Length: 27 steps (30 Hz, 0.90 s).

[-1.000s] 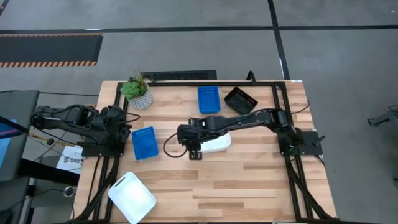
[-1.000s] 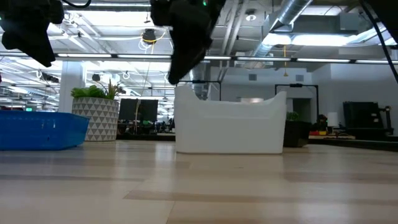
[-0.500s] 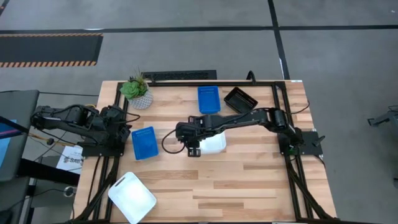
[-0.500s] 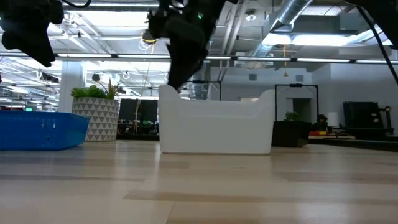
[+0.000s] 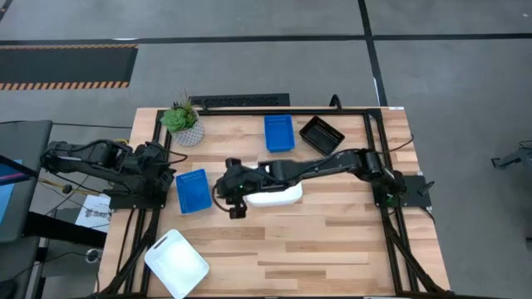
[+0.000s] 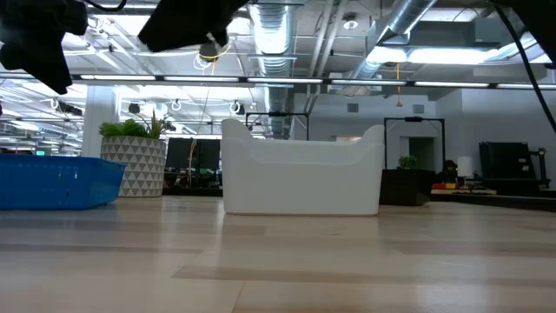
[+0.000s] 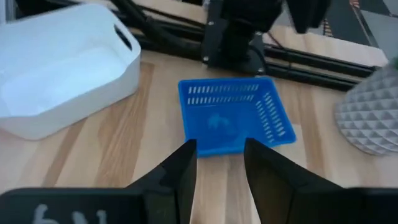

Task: Stack baskets by color
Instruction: Move the blue bin toward the center of the table

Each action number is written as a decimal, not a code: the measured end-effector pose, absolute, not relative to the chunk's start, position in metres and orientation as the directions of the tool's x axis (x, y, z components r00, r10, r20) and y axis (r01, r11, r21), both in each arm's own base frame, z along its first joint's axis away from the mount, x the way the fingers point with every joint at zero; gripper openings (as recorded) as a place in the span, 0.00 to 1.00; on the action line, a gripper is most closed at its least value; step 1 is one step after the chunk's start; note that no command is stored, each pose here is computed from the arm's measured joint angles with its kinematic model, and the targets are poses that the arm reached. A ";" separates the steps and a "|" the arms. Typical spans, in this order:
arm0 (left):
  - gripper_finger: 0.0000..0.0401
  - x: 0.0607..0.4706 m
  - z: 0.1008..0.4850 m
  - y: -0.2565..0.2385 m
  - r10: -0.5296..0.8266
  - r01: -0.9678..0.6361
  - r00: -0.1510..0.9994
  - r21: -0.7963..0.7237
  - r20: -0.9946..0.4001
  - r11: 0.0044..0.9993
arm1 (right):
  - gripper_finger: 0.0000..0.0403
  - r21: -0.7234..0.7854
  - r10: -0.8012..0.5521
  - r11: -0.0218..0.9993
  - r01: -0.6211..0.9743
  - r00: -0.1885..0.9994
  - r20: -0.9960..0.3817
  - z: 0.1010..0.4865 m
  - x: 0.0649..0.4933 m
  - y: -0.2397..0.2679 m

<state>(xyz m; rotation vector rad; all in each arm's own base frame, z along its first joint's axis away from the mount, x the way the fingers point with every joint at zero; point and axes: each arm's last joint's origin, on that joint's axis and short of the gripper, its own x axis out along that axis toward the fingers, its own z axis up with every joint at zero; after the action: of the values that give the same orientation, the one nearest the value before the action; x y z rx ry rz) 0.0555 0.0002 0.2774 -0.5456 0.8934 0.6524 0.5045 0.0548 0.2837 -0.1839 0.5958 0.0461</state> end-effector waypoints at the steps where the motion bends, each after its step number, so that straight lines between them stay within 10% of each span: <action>1: 0.37 0.055 0.277 0.000 0.283 -0.713 0.462 -0.162 -0.841 0.682 | 0.39 -0.167 -0.007 0.981 -0.103 0.831 -0.556 0.277 0.509 0.056; 14: 0.37 0.055 0.277 0.000 0.281 -0.713 0.462 -0.163 -0.841 0.682 | 0.57 -0.180 0.078 0.967 -0.183 0.877 -0.474 0.214 0.545 0.063; 27: 0.37 0.055 0.277 0.000 0.282 -0.724 0.462 -0.174 -0.841 0.667 | 0.55 -0.268 0.080 0.937 -0.226 0.882 -0.465 0.184 0.555 0.064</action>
<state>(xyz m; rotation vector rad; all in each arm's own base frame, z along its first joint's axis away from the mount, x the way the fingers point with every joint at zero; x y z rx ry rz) 0.0554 0.0001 0.2773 -0.5668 0.8888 0.6609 0.5555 0.0637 0.1837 -0.3230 0.4661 0.1623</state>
